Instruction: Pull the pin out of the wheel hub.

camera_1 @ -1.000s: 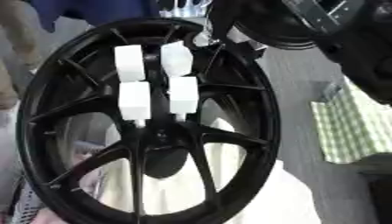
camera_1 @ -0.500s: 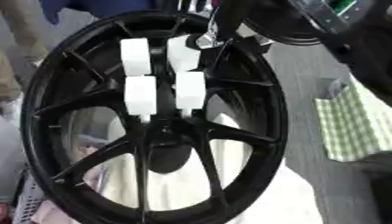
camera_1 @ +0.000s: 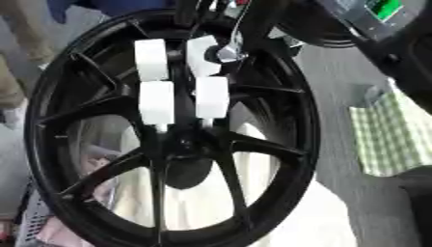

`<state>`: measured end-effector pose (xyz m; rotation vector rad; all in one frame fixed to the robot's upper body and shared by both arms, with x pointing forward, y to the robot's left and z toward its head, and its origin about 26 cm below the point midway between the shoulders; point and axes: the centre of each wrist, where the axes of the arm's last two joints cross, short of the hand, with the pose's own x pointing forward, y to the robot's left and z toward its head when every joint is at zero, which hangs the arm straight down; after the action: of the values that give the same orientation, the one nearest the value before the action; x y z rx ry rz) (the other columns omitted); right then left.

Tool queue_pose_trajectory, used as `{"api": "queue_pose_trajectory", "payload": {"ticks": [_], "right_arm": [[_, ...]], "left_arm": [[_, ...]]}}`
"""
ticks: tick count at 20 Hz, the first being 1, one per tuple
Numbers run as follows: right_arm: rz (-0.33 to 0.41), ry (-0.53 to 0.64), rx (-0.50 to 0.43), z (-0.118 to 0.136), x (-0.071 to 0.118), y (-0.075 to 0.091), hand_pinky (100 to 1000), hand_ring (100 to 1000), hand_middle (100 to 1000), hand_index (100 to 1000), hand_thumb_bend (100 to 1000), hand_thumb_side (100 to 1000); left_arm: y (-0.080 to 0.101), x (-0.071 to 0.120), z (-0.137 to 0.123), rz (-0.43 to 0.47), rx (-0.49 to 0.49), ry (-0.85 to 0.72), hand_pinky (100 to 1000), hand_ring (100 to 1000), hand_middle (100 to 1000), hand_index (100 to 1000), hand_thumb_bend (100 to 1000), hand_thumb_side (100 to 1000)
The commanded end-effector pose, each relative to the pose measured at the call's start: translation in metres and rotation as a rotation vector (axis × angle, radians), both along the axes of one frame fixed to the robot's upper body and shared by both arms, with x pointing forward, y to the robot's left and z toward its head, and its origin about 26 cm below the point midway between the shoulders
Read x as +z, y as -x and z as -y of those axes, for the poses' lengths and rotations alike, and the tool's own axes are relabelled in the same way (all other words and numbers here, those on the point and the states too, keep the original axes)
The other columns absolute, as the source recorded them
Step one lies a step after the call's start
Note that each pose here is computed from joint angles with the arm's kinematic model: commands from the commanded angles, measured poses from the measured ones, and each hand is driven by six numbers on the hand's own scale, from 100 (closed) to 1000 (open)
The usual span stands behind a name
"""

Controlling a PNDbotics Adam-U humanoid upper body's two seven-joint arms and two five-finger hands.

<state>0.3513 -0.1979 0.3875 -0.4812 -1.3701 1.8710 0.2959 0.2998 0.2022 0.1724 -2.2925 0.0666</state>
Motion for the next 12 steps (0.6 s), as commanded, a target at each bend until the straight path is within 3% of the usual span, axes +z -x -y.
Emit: {"api": "queue_pose_trajectory", "payload": {"ticks": [1,12], "right_arm": [[0.03,0.011,-0.043,0.0067,0.0104,0.0039,842,883,827,865,289,100],[0.026,0.021,-0.112,0.0126,0.0036,-0.0026,842,882,821,860,307,100]], "left_arm": [[0.0027,0.0069,0.0011,0.023,-0.008,-0.015,816,773,636,843,100,750],[0.0024,0.0061,0.0026,0.024,-0.01,-0.01,818,774,636,844,100,756]]}}
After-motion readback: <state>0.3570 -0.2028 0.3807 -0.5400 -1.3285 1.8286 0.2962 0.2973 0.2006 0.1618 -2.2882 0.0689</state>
